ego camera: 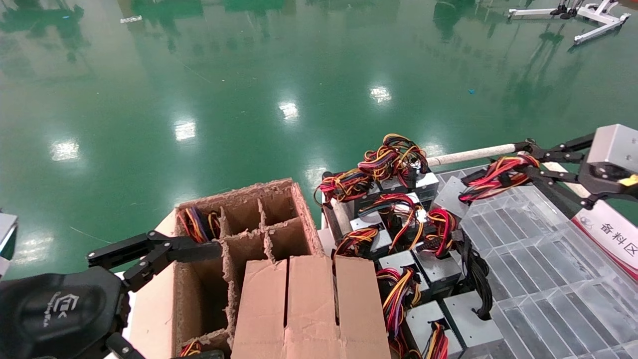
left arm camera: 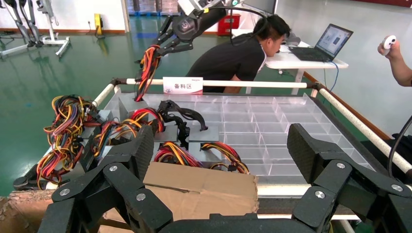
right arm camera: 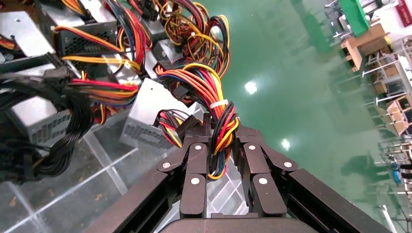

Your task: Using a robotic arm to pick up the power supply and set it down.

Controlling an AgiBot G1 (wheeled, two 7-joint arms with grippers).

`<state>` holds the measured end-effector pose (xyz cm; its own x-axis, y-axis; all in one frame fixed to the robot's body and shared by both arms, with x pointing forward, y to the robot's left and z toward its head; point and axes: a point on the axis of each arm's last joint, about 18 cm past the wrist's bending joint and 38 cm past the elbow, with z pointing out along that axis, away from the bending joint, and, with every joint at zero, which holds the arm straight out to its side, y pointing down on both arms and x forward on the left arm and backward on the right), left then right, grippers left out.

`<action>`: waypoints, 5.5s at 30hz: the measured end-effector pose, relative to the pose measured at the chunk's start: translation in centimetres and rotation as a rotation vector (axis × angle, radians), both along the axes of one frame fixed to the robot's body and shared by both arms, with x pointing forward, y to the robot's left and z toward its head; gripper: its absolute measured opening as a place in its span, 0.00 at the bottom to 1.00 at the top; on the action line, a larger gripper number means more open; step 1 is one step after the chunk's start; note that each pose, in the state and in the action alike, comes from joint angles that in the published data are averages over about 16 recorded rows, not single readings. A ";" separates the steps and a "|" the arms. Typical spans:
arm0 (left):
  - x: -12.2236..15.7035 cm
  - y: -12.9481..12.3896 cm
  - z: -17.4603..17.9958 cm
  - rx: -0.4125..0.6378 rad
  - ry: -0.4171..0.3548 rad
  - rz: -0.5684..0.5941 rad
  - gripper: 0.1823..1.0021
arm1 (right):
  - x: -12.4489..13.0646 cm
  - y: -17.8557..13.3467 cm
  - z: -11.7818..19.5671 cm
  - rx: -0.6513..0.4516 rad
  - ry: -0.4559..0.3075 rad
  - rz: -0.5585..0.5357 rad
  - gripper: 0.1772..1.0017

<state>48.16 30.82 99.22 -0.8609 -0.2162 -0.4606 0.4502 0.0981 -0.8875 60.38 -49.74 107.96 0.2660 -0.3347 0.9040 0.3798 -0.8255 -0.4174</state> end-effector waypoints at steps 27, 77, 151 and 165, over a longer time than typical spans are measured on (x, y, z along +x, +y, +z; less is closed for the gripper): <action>0.0 0.0 0.0 0.000 0.000 0.000 1.00 | -1.2 -1.2 -0.3 -0.025 0.017 -0.009 0.09; 0.0 0.0 0.0 0.000 0.000 0.000 1.00 | -3.7 -1.5 1.3 -0.109 0.061 0.002 0.09; 0.0 0.0 0.0 0.000 0.000 0.001 1.00 | 1.0 6.7 0.0 0.012 0.067 0.138 0.83; 0.0 0.0 0.0 0.000 0.000 0.001 1.00 | -0.9 10.5 -2.3 0.165 0.114 0.311 0.99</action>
